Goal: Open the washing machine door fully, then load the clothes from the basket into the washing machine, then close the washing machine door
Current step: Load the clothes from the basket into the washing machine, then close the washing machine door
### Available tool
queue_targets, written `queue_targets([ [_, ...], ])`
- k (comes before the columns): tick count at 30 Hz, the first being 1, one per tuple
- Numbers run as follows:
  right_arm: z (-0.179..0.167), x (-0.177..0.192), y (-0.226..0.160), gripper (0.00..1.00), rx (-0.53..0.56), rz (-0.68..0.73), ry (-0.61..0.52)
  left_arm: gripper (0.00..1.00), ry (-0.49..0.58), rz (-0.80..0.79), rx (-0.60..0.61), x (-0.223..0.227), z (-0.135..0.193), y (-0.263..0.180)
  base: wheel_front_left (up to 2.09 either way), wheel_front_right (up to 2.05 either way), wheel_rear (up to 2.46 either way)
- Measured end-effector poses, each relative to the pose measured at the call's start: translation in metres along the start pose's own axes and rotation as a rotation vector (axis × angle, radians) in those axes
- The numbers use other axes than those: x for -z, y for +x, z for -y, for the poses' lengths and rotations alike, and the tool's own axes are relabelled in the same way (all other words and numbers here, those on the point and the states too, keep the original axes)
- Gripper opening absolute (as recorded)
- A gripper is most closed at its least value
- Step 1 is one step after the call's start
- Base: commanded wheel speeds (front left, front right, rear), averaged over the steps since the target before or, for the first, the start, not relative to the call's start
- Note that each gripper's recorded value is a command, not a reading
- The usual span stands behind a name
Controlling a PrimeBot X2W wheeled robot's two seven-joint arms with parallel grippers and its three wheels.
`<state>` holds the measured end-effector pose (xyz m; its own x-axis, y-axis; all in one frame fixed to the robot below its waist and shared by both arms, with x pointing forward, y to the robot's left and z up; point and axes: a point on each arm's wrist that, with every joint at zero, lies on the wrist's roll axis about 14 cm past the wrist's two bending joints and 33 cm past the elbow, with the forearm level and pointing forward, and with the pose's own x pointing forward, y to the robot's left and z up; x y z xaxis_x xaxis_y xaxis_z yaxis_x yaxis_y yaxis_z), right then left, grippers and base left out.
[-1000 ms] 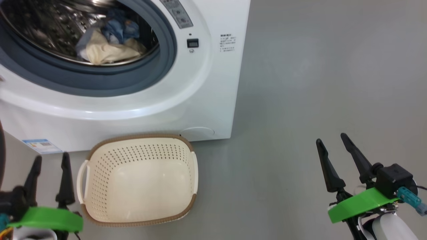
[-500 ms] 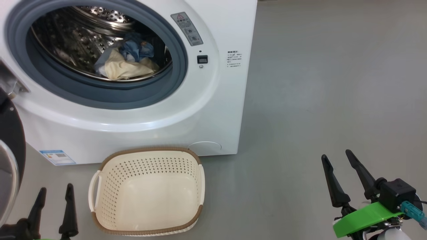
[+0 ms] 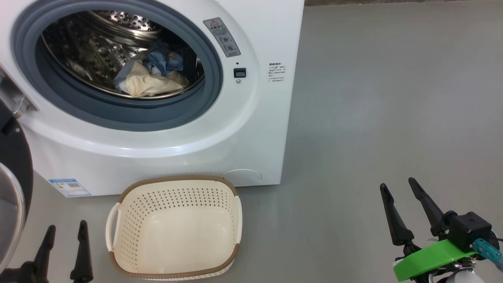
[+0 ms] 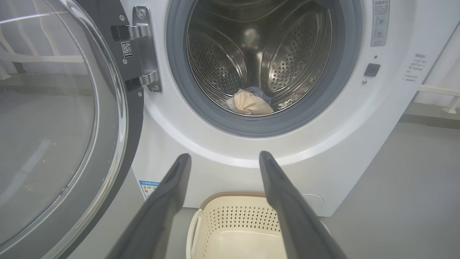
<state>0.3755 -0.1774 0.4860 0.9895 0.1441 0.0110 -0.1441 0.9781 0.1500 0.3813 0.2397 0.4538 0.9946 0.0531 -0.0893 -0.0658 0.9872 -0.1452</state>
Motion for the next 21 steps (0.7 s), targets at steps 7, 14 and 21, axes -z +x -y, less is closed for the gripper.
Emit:
queue_targets([
  [7, 0.0008, 0.0004, -0.0002, 1.0, 0.002, -0.001, 0.0, 1.0, 0.001, 0.001, 0.003, -0.0002, 0.0011, 0.001, 0.0, 0.0, 0.0],
  [14, 0.0003, 0.0021, 0.0008, 1.0, 0.0, -0.006, 0.001, 1.0, 0.001, -0.004, 0.001, 0.0014, 0.0001, 0.0008, 0.0, 0.0, 0.0],
  [21, 0.0001, 0.0022, 0.0012, 1.0, 0.0, -0.006, 0.001, 1.0, 0.002, -0.005, 0.0, 0.0016, -0.0004, 0.0006, 0.0, 0.0, 0.0],
])
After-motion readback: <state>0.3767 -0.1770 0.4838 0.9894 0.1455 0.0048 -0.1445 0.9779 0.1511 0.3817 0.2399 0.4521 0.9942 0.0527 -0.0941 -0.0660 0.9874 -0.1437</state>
